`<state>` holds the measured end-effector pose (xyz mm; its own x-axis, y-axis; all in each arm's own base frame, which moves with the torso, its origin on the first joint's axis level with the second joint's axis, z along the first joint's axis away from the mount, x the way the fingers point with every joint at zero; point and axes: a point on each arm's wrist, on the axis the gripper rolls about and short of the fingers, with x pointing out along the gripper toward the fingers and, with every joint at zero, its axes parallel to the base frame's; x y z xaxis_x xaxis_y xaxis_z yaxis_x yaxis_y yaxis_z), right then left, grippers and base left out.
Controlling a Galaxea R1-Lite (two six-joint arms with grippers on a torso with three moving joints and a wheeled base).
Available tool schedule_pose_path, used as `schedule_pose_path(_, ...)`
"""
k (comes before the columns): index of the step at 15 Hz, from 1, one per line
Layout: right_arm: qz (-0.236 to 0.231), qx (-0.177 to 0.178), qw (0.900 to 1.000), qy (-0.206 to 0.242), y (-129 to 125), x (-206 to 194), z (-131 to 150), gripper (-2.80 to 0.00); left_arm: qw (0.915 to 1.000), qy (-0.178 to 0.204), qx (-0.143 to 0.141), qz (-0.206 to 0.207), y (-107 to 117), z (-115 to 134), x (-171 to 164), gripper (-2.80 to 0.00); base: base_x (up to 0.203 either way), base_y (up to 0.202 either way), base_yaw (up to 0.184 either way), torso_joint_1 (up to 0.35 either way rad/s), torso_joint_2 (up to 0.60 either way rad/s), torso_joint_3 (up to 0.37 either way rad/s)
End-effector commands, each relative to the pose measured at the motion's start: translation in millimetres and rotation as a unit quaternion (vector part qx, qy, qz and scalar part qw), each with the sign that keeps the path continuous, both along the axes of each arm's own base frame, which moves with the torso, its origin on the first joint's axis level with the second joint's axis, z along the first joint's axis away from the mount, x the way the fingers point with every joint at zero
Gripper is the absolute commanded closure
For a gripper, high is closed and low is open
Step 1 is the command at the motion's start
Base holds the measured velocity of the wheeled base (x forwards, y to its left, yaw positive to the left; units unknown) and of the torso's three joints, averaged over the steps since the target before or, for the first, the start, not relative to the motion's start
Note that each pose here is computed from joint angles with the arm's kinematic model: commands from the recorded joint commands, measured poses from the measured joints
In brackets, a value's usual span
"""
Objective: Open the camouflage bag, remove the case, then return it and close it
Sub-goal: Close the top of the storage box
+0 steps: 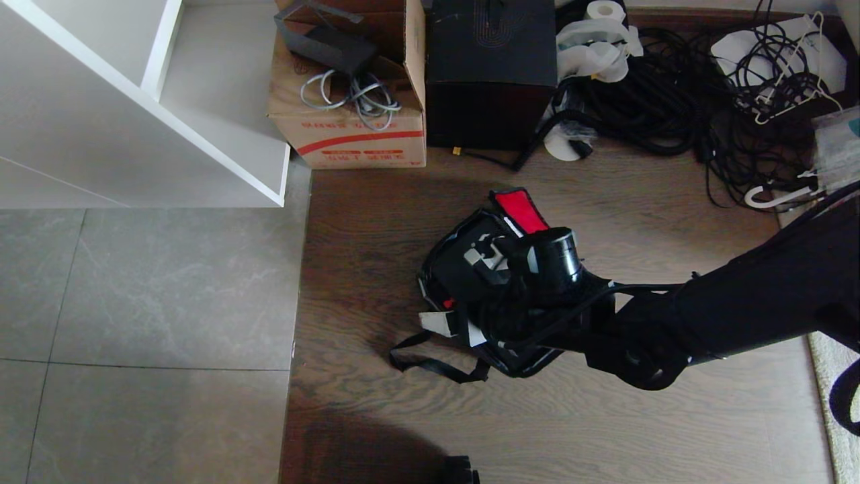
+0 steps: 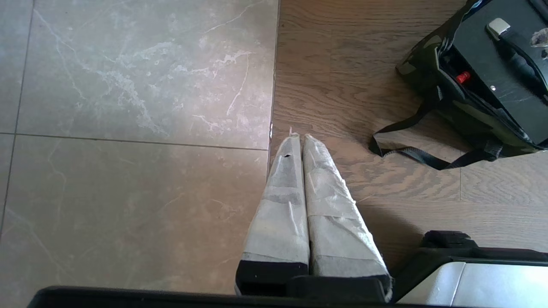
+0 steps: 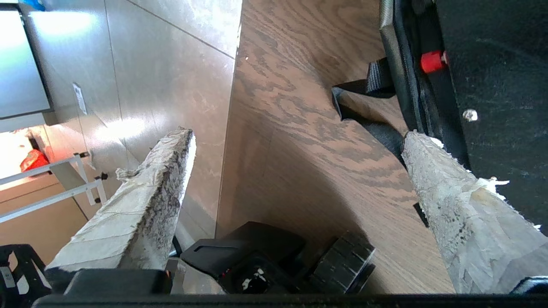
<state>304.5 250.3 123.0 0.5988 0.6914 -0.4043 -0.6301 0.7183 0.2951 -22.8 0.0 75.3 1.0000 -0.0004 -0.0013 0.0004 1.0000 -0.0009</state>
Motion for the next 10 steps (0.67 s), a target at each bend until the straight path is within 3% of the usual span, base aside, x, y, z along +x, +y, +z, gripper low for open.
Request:
schedule_pose_path(1,0.001,0.0,1.0,0.001,-1.1,-1.9,0.2,-2.8,1.0,0.0,0.0,0.0,0.0,0.0,0.0,0.0,0.0,0.0,0.0,0.002,0.0,-0.033)
schedule_pose_path(10,0.007,0.005,1.0,-0.003,-1.9,-3.4,4.7,-2.8,1.0,0.0,0.0,0.0,0.0,0.0,0.0,0.0,0.0,0.0,0.0,0.003,0.0,-0.172)
